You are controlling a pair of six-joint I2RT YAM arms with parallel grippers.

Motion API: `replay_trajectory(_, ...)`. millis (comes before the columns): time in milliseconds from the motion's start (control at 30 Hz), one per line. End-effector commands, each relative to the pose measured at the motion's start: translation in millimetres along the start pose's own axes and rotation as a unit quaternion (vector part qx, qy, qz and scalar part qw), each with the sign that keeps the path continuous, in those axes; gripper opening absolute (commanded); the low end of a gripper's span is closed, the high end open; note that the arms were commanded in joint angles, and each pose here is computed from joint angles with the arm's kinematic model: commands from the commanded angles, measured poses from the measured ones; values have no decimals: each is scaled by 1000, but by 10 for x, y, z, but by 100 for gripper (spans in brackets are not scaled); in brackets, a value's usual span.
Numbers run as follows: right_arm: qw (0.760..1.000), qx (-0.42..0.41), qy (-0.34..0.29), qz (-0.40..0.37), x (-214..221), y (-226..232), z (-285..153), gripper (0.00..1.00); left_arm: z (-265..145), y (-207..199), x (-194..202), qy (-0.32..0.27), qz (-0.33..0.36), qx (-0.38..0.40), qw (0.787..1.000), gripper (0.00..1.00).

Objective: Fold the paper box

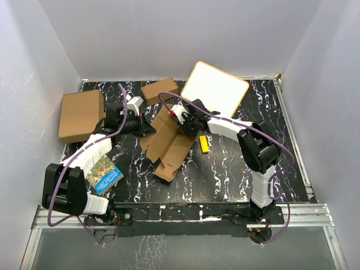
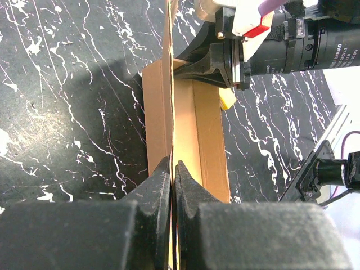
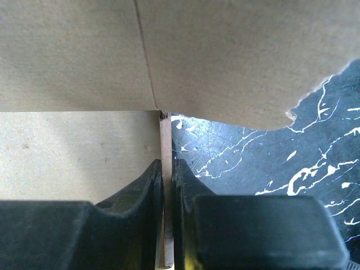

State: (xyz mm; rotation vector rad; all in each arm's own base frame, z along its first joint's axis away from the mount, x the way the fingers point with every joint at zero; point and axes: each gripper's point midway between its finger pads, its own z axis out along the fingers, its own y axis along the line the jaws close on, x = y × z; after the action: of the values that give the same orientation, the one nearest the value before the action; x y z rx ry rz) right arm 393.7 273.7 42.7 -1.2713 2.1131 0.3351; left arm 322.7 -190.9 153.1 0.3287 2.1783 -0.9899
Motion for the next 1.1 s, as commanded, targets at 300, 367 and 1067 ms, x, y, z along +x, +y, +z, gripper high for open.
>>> replay_trajectory(300, 993, -66, -99, 6, -471, -21, -586, 66, -65, -24, -160, 0, 85, -3, 996, 0)
replay_trajectory(367, 983, -111, -144, 1, -538, 24, -851, 70, -98, -31, -181, 9, 109, -3, 994, 0)
replay_trajectory(1067, 918, -186, -350, 15, -140, -100, -1885, 89, 364, -58, -155, 182, 219, 166, 944, 0)
